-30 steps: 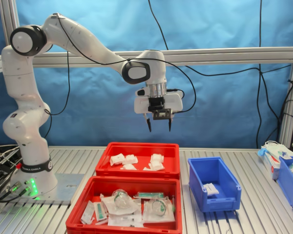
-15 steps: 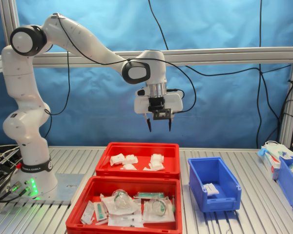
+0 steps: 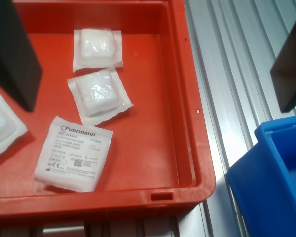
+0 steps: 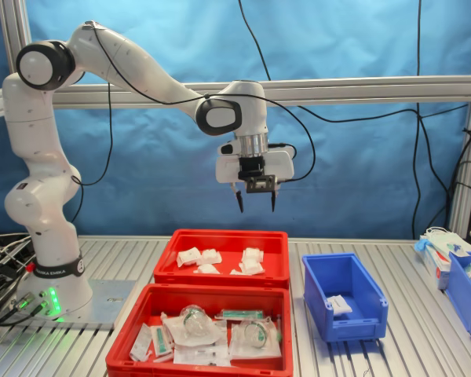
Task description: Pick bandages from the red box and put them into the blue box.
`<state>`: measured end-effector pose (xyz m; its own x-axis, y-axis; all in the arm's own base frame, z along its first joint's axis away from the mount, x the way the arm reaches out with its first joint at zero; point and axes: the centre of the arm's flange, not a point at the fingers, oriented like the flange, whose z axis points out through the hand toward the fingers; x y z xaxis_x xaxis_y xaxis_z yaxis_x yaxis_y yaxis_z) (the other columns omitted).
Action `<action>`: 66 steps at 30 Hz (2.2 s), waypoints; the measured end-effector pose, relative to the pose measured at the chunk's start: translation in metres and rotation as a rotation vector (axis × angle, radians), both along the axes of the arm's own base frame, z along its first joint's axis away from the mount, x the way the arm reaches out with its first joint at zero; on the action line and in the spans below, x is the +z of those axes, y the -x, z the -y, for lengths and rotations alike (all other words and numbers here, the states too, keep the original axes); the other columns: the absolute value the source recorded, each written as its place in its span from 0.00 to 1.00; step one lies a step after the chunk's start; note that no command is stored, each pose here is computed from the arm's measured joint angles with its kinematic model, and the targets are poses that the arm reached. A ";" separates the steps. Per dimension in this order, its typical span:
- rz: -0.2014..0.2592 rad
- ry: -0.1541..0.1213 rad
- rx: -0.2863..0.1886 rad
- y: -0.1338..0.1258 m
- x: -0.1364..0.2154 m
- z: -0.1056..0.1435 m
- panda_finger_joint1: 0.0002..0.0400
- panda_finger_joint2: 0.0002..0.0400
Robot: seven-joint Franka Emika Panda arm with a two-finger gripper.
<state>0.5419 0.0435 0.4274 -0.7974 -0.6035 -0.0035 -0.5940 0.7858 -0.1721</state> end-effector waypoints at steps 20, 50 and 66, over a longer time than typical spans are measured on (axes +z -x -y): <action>-0.027 -0.002 0.016 0.001 -0.023 -0.007 1.00 1.00; -0.067 -0.035 0.068 -0.018 -0.122 -0.030 1.00 1.00; -0.118 -0.037 0.071 -0.015 -0.156 -0.031 1.00 1.00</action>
